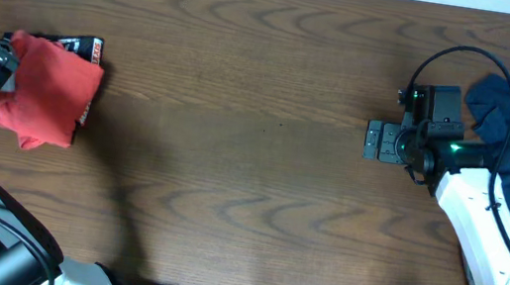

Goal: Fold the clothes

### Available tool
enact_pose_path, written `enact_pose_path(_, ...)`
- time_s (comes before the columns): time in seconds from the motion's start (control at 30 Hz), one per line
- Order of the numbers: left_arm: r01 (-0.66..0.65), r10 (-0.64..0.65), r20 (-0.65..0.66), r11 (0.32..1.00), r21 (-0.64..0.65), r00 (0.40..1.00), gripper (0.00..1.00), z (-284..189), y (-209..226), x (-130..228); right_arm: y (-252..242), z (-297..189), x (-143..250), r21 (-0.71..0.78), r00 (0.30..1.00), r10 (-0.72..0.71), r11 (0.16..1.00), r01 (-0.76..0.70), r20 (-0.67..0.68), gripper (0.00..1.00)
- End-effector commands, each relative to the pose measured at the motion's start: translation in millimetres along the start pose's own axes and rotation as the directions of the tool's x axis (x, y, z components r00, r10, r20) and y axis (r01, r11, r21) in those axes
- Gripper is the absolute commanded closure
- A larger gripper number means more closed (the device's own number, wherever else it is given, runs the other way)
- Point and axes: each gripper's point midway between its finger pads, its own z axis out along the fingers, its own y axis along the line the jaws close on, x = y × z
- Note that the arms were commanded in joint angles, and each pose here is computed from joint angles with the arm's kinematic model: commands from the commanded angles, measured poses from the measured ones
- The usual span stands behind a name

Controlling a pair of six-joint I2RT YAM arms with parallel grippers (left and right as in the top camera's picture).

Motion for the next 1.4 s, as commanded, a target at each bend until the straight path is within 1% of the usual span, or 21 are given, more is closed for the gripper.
enact_pose_path(0.0,-0.018,0.018,0.013,1.000,-0.004,1.000,0.02,-4,-3,-8,-1,-4,-5,0.002,1.000,-0.006,1.000,0.006,0.016,0.01)
enact_pose_path(0.17,0.012,-0.012,-0.014,1.000,0.026,1.000,0.02,-2,-11,-2,-2,-4,-4,0.003,1.000,-0.006,1.000,0.006,0.012,0.01)
enact_pose_path(0.33,-0.010,0.017,-0.068,0.994,0.109,0.998,0.02,2,-38,14,-1,-4,-4,-0.001,1.000,-0.006,1.000,0.006,0.012,0.01)
enact_pose_path(0.43,-0.072,0.093,-0.128,0.985,0.156,0.987,0.02,9,-68,39,6,-4,-5,-0.039,1.000,-0.006,0.999,0.006,0.014,0.01)
enact_pose_path(0.5,-0.137,0.171,-0.181,0.973,0.186,0.969,0.02,14,-91,65,15,-2,-7,-0.089,1.000,-0.005,0.996,0.007,0.017,0.01)
enact_pose_path(0.57,-0.185,0.226,-0.245,0.966,0.179,0.943,0.02,18,-111,97,24,1,-9,-0.140,1.000,-0.005,0.990,0.008,0.018,0.01)
enact_pose_path(0.63,-0.260,0.311,-0.318,0.946,0.192,0.896,0.02,19,-130,136,31,4,-10,-0.181,1.000,0.000,0.984,0.002,0.015,0.01)
enact_pose_path(0.67,-0.294,0.349,-0.374,0.935,0.198,0.859,0.02,18,-140,163,33,8,-8,-0.192,1.000,0.015,0.981,-0.014,0.002,0.01)
enact_pose_path(0.7,-0.312,0.370,-0.414,0.928,0.203,0.832,0.02,16,-144,181,33,10,-7,-0.191,1.000,0.022,0.981,-0.023,-0.009,0.01)
enact_pose_path(0.77,-0.354,0.419,-0.523,0.908,0.226,0.742,0.02,3,-152,228,34,14,2,-0.196,0.998,0.025,0.980,-0.035,-0.051,0.01)
enact_pose_path(0.83,-0.422,0.458,-0.639,0.879,0.222,0.618,0.02,-20,-144,271,37,13,14,-0.225,0.994,0.028,0.973,-0.050,-0.104,0.01)
enact_pose_path(0.87,-0.445,0.457,-0.677,0.871,0.209,0.577,0.02,-29,-139,283,39,12,20,-0.241,0.991,0.030,0.969,-0.061,-0.132,0.01)
enact_pose_path(0.97,-0.508,0.410,-0.814,0.845,0.168,0.412,0.02,-70,-115,318,37,2,43,-0.263,0.968,0.071,0.955,-0.135,-0.241,0.01)
enact_pose_path(1.0,-0.518,0.389,-0.841,0.841,0.158,0.375,0.02,-80,-109,323,33,-1,50,-0.248,0.956,0.096,0.954,-0.168,-0.276,0.01)
enact_pose_path(1.03,-0.530,0.355,-0.877,0.836,0.143,0.324,0.02,-95,-100,329,28,-4,58,-0.225,0.941,0.127,0.953,-0.204,-0.315,0.01)
enact_pose_path(1.1,-0.551,0.307,-0.920,0.825,0.128,0.246,0.02,-118,-88,336,19,-12,74,-0.177,0.903,0.187,0.946,-0.272,-0.387,0.01)
enact_pose_path(1.13,-0.559,0.295,-0.931,0.819,0.130,0.217,0.02,-126,-85,337,15,-17,81,-0.160,0.888,0.202,0.944,-0.289,-0.412,0.01)
enact_pose_path(1.17,-0.567,0.294,-0.937,0.812,0.139,0.190,0.02,-134,-82,338,11,-21,87,-0.142,0.877,0.212,0.944,-0.299,-0.431,0.01)
enact_pose_path(1.23,-0.575,0.323,-0.931,0.800,0.171,0.172,0.02,-146,-81,338,7,-31,93,-0.122,0.873,0.215,0.948,-0.295,-0.439,0.01)
enact_pose_path(1.27,-0.575,0.335,-0.924,0.799,0.177,0.182,0.02,-150,-81,337,3,-36,94,-0.105,0.880,0.215,0.953,-0.283,-0.423,0.01)
enact_pose_path(1.37,-0.561,0.412,-0.872,0.802,0.208,0.265,0.02,-159,-82,333,-7,-53,89,-0.064,0.921,0.226,0.964,-0.259,-0.316,0.01)
